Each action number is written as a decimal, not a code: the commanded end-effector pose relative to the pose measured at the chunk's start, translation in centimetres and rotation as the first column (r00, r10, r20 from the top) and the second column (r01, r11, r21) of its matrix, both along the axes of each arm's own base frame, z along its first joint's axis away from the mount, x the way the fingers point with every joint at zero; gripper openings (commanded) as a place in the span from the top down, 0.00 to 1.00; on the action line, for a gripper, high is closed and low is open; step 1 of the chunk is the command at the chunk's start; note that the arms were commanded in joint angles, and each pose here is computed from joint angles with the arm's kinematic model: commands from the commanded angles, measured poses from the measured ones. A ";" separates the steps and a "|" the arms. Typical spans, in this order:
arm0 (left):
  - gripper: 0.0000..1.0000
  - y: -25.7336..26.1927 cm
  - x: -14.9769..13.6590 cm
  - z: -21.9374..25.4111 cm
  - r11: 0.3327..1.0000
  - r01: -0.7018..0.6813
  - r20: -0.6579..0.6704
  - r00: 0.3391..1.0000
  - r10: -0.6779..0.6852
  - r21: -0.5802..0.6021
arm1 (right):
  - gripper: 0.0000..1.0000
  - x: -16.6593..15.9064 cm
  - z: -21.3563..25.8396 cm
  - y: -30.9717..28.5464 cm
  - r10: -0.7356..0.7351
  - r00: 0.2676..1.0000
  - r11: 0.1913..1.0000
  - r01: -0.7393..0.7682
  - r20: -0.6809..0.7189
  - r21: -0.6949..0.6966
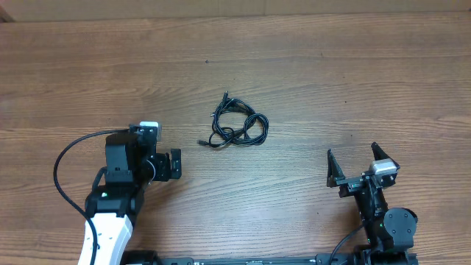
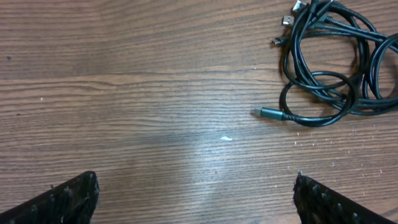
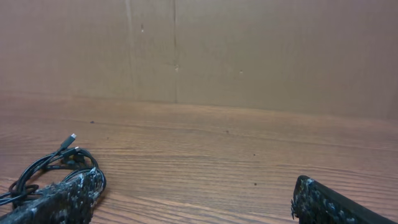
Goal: Untangle cables
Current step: 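Raise the left gripper and move it toward the black cable bundle, then lower the left gripper onto the cable bundle and close on the cables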
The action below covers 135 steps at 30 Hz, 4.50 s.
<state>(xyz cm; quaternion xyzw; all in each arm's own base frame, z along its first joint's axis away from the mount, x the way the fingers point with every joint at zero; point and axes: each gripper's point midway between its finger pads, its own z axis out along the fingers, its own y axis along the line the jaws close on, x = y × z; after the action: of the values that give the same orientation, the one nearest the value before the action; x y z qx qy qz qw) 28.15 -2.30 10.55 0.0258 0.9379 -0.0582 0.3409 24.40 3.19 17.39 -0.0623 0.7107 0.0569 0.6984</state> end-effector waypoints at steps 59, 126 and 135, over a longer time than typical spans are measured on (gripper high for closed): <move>0.00 -4.5 2.1 -1.2 0.978 0.208 -0.148 0.967 -0.209 -0.019 | 0.00 0.0 -0.2 0.3 0.013 1.000 1.000 -0.013 0.005 -0.001; 0.00 -11.5 10.0 -6.1 1.000 0.025 -0.519 0.854 -0.020 0.001 | 0.00 0.0 -0.2 0.3 0.013 1.000 1.000 -0.013 0.004 -0.001; 0.03 -11.6 11.0 -7.1 1.000 -0.020 -0.503 0.864 0.018 0.002 | 0.00 0.0 -0.2 0.3 0.013 1.000 1.000 -0.013 0.004 -0.001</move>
<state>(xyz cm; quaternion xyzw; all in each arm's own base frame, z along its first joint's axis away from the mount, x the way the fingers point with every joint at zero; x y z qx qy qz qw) 38.08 -13.66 3.29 0.0151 0.9952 -0.0662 0.0706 24.40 3.19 17.40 -0.0624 0.7105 0.0568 0.6986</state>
